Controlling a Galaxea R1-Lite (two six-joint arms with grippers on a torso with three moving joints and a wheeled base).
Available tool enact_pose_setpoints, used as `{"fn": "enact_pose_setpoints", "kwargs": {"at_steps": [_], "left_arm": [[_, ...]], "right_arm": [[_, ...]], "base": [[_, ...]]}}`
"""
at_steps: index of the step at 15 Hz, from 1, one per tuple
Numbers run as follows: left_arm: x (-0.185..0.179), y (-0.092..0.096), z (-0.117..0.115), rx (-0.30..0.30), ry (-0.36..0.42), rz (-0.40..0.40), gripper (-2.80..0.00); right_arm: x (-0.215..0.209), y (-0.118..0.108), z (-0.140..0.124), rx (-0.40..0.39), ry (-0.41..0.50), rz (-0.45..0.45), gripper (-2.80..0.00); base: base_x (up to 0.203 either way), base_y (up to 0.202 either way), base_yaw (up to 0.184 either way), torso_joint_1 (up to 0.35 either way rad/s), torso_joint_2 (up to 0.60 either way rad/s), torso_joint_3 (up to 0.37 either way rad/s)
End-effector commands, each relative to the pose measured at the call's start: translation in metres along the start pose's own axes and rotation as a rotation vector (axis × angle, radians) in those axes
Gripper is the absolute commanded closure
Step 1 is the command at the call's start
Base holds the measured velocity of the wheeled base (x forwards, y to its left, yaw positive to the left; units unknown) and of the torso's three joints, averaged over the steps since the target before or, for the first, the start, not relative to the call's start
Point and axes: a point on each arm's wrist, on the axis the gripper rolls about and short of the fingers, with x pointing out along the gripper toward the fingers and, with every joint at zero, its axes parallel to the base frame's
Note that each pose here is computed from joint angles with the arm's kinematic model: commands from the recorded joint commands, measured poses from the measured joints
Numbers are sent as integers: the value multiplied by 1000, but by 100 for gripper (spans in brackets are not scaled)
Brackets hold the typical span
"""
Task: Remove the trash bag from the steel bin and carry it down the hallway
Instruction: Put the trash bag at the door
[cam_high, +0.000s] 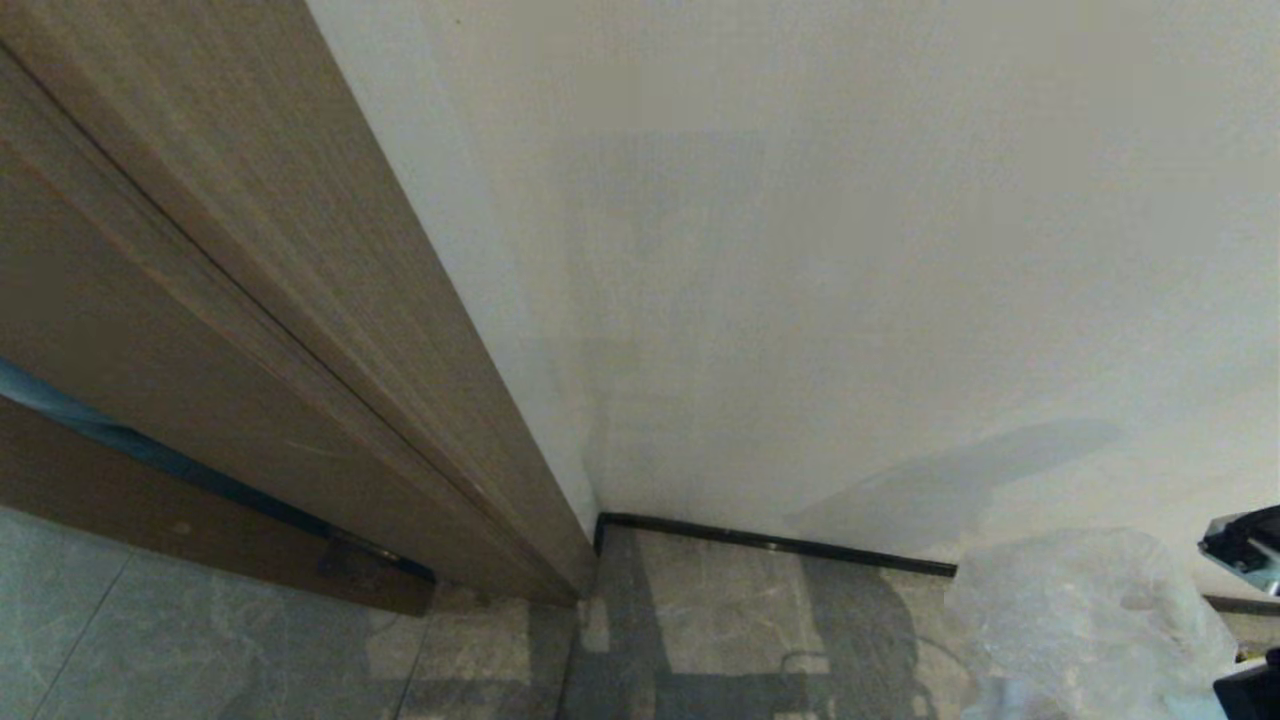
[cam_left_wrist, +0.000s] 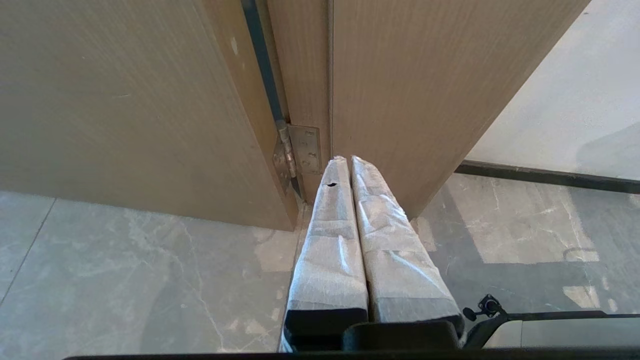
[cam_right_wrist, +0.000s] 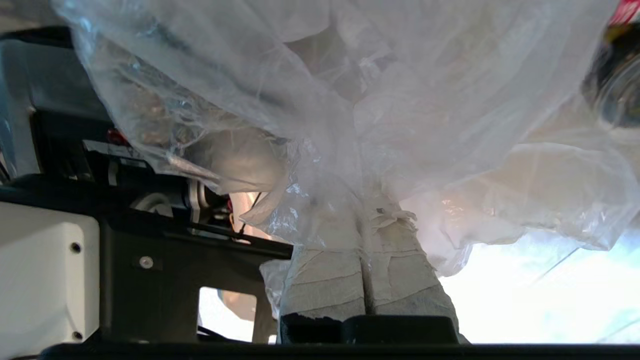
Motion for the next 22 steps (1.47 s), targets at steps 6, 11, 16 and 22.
{"fn": "enact_pose_setpoints", "kwargs": {"at_steps": [6, 11, 16, 22], "left_arm": [[0, 0, 0, 0, 0, 0, 0], [0, 0, 0, 0, -1, 0, 0], [0, 0, 0, 0, 0, 0, 0], [0, 0, 0, 0, 0, 0, 0]], "right_arm": [[57, -7, 10, -46, 88, 15, 0], [101, -15, 32, -56, 85, 14, 0], [147, -17, 47, -93, 46, -47, 0], [164, -8, 54, -134, 19, -26, -280]], "base": [[0, 0, 0, 0, 0, 0], [0, 0, 0, 0, 0, 0], [0, 0, 0, 0, 0, 0], [0, 0, 0, 0, 0, 0]]}}
